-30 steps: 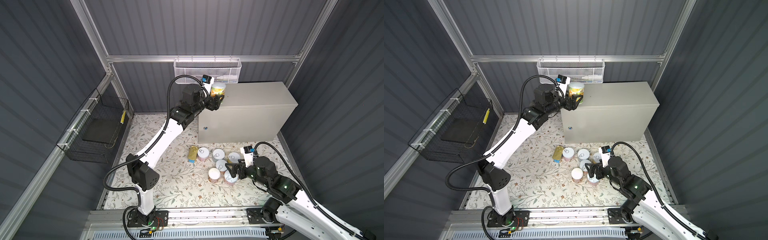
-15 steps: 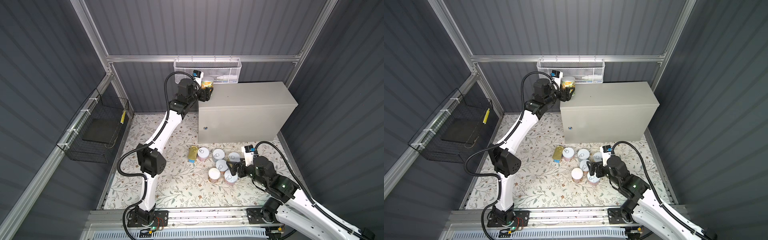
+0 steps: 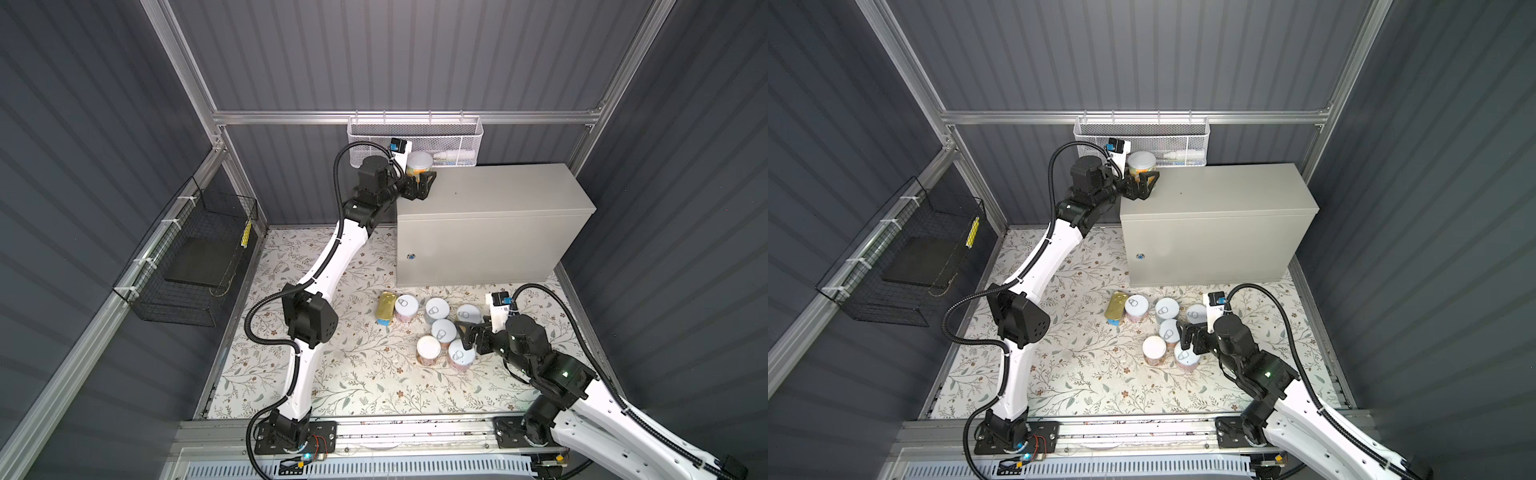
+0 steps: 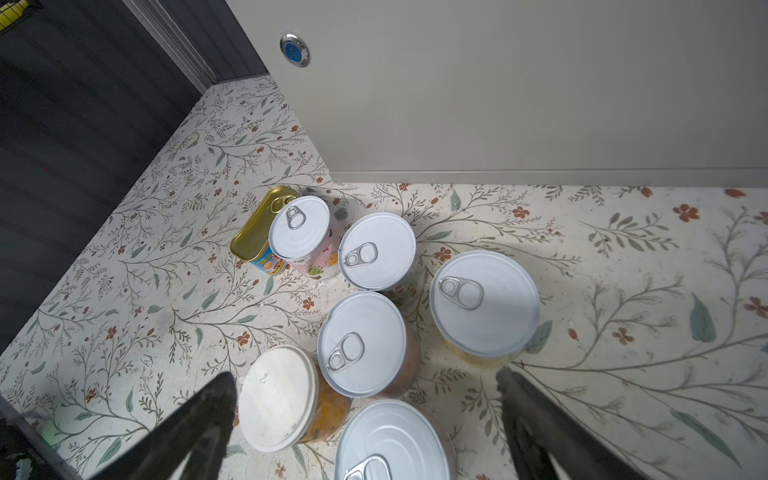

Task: Place and organize the canned foods onto the counter
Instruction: 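Lift the peach can onto the cabinet top with left gripper while right withdraws, then release the peach can, pull left gripper back while right reaches a white-lidded can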

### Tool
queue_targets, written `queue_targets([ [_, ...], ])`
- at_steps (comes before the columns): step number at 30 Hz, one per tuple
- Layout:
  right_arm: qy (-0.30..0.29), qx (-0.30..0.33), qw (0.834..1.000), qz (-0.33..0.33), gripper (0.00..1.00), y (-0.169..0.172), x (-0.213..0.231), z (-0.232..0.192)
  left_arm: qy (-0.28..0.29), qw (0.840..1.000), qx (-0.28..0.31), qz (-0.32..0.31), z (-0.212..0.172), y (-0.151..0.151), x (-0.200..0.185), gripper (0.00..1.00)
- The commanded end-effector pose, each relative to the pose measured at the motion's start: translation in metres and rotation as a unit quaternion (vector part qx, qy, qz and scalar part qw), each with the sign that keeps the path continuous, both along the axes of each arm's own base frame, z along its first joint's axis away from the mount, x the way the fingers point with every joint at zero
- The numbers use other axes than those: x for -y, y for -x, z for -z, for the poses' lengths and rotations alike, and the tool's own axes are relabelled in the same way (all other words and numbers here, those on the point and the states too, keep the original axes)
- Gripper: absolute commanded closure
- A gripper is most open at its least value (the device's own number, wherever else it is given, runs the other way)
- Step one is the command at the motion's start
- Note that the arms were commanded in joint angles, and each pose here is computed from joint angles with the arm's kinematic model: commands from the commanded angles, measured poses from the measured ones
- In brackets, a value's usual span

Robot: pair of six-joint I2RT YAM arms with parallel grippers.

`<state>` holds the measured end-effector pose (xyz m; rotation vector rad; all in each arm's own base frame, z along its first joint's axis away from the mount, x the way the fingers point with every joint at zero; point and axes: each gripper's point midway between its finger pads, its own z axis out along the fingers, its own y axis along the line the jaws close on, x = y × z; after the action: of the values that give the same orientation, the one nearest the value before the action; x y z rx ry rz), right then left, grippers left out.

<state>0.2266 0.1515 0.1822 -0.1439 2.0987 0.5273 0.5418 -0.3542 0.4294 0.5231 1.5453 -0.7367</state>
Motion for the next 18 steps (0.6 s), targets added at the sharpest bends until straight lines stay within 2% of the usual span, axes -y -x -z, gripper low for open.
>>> queue_targets([
  [1,-0.021,0.018,0.999,0.03,0.01,-0.005,0.007,-0.006,0.022,0.999,0.033,0.011,-0.041,0.021,-0.011,0.0],
  [8,-0.022,0.026,0.998,0.043,0.01,0.0,0.017,-0.004,-0.001,1.0,0.024,-0.012,-0.047,0.041,-0.03,0.0],
  [14,-0.051,0.064,0.995,0.064,0.01,0.004,0.03,-0.015,-0.034,0.995,0.037,-0.088,-0.035,0.058,-0.068,0.0],
  [18,-0.053,0.08,0.992,0.085,0.01,0.002,0.038,-0.017,-0.021,0.994,0.038,-0.102,-0.029,0.079,-0.085,0.0],
])
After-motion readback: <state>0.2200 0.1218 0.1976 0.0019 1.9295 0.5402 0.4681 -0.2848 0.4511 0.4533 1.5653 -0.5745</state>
